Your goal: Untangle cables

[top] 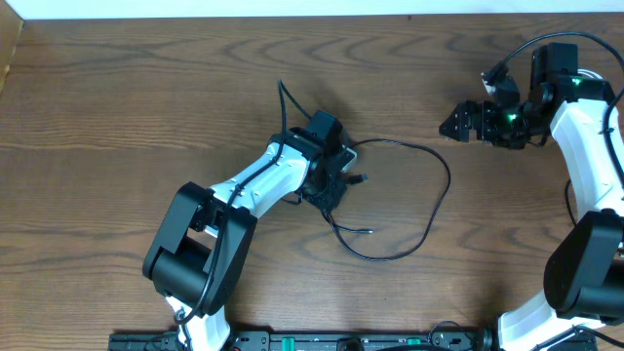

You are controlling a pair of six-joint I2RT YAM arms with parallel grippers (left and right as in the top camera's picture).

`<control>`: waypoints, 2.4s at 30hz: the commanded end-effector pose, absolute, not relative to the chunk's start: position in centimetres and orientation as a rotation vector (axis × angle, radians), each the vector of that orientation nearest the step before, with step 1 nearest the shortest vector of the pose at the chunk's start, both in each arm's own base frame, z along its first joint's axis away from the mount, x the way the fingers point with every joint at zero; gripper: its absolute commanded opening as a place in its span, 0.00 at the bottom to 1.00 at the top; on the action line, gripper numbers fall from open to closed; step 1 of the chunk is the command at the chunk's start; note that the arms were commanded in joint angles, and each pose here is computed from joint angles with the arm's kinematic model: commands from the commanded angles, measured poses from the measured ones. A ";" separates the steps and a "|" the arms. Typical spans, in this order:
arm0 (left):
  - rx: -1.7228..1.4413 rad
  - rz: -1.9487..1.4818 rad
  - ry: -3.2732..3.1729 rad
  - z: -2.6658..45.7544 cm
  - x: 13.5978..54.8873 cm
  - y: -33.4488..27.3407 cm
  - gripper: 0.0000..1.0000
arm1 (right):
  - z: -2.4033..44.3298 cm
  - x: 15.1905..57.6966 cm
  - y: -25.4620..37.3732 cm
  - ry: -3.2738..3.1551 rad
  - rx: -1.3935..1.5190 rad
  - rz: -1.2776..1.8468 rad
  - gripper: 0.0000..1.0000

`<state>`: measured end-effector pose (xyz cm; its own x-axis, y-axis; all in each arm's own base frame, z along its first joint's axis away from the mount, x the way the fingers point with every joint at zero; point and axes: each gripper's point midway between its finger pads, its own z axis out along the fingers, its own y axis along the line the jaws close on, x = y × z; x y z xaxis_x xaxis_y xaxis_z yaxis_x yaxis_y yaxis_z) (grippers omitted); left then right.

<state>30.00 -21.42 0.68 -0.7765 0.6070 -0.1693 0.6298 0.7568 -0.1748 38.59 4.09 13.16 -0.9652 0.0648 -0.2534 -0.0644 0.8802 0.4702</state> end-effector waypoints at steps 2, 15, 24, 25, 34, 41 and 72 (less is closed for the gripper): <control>1.017 -0.194 2.831 -0.4 31.2 -20.0 0.58 | 13.2 38.5 4.4 2.790 -0.002 0.719 0.99; 0.773 -0.227 2.871 -1.4 32.7 -20.9 0.08 | 13.3 38.5 4.7 2.787 0.004 0.737 0.99; 0.095 -0.749 2.901 1.4 33.9 -27.4 0.08 | 13.3 38.4 6.7 2.792 -0.057 0.751 0.99; 0.046 -0.770 2.889 1.6 34.2 -27.9 0.08 | 13.3 38.3 7.0 2.794 -0.057 0.754 0.99; -0.031 -0.598 2.776 1.8 37.3 -26.4 0.32 | 13.5 38.2 9.7 2.813 -0.002 0.794 0.98; 0.010 -0.497 2.736 3.7 39.2 -21.8 0.51 | 13.1 38.8 12.0 2.823 0.037 0.687 0.96; -0.405 -0.213 2.733 11.5 36.7 -6.7 0.56 | 2.7 35.3 23.3 2.942 -0.107 0.221 0.50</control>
<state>36.42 -6.95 11.01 -0.8928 -0.3171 -0.3198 -0.2588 0.9424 -0.2120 35.83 23.27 4.28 -0.9719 -0.0761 -0.2229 -0.1152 0.9790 0.1681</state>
